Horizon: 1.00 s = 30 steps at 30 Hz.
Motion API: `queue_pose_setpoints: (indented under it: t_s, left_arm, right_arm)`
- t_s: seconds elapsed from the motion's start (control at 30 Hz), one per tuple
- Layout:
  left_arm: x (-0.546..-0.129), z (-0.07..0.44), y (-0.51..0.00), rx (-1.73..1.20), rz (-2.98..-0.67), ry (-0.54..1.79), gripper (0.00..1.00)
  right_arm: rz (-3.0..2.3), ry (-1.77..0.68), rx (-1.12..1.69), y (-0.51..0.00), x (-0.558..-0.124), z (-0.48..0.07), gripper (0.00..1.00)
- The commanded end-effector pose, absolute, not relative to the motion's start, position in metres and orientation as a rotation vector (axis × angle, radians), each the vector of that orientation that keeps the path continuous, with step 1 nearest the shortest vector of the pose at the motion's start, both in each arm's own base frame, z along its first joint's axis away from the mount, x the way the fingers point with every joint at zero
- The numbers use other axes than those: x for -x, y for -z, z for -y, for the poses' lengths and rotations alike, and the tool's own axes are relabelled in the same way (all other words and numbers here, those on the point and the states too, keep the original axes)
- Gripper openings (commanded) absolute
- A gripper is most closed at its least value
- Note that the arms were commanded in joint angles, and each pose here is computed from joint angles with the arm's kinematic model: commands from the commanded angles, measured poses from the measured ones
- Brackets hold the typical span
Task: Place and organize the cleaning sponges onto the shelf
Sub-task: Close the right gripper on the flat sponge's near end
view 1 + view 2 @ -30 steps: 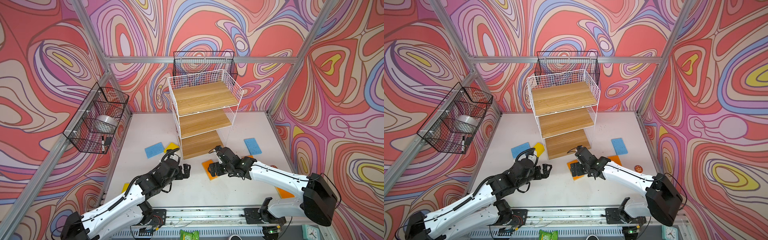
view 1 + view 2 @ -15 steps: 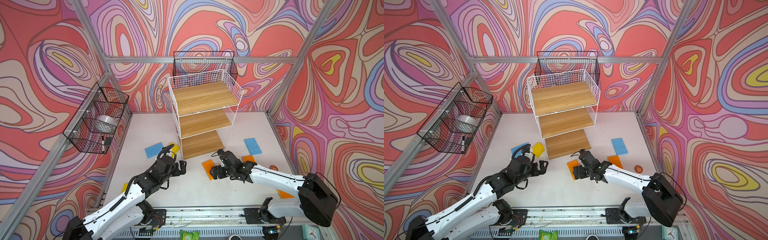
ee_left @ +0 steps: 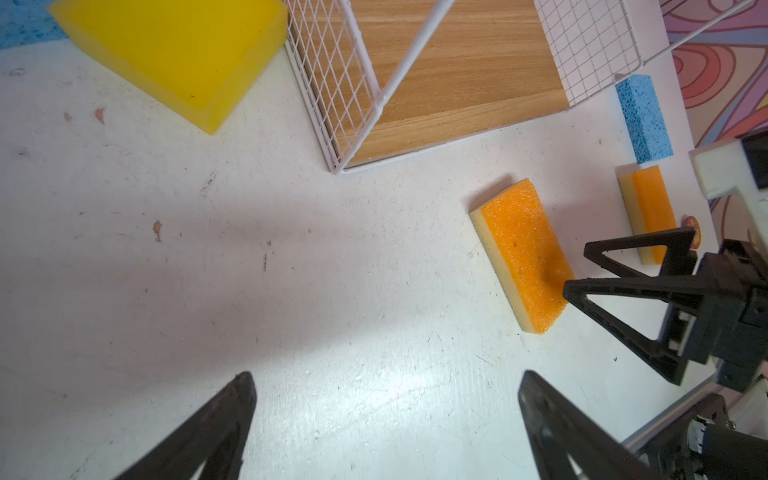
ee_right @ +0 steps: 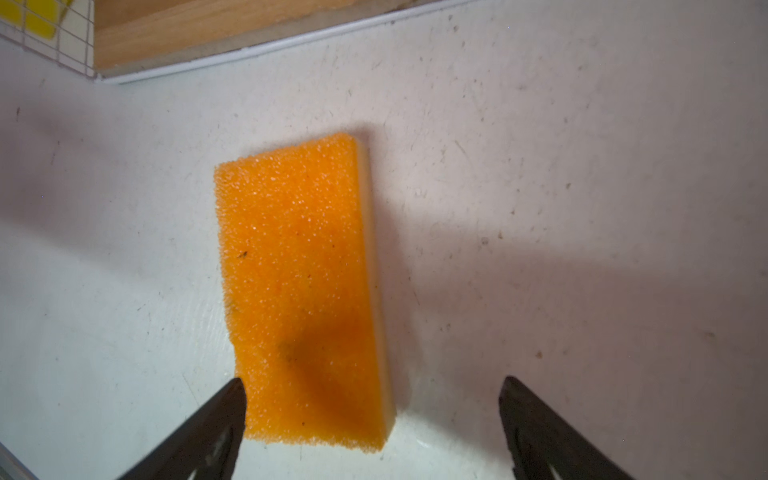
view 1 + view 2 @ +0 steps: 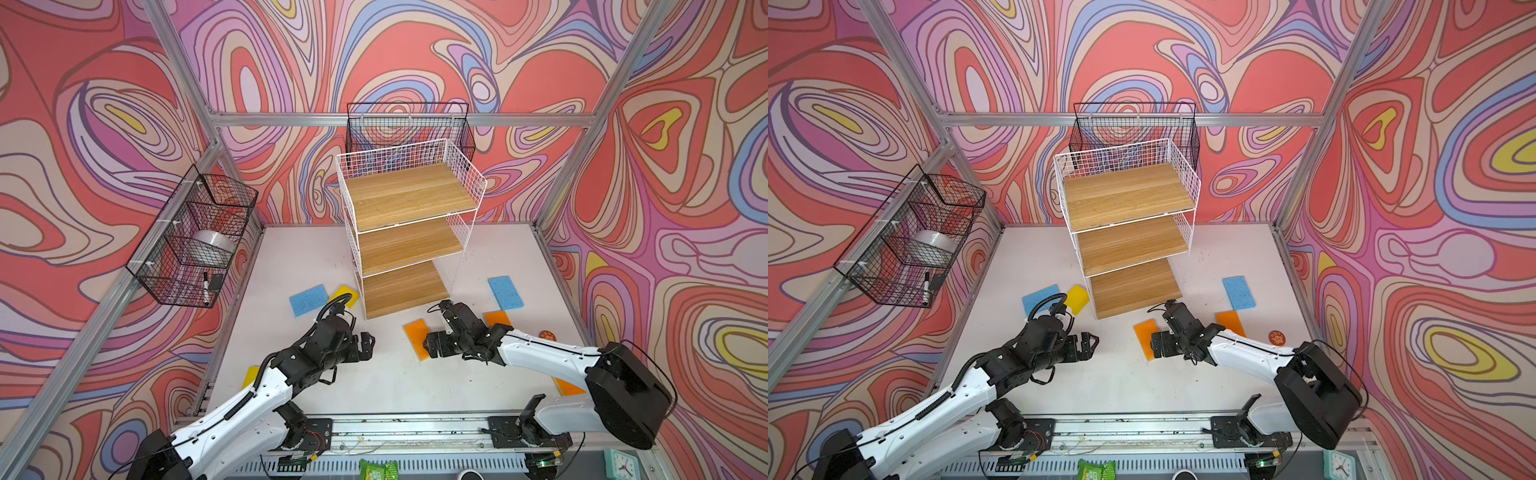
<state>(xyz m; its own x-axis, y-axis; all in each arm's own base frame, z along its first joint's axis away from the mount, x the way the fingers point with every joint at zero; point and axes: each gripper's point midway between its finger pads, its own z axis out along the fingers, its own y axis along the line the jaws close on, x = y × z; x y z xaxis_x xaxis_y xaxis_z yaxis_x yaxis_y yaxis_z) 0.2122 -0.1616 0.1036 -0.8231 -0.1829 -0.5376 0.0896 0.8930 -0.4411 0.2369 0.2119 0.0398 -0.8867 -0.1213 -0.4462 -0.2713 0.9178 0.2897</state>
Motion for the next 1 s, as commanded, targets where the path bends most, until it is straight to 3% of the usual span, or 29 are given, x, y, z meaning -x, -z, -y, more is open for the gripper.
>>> queue_pose_setpoints:
  t_s: [0.0, 0.67, 0.97]
  left_arm:
    - [-0.211, 0.158, -0.104, 0.101, -2.467, 0.611, 1.00]
    - [-0.216, 0.139, -0.118, 0.142, -2.369, 0.546, 1.00]
    - [-0.218, 0.138, -0.126, 0.161, -2.343, 0.557, 1.00]
  right_arm:
    - [-2.639, -0.495, 0.283, -0.039, -0.242, -0.215, 0.98]
    - [-2.619, -0.219, 0.491, -0.036, -0.222, -0.247, 0.97]
    - [-2.638, -0.144, 0.448, -0.030, -0.224, -0.241, 0.87]
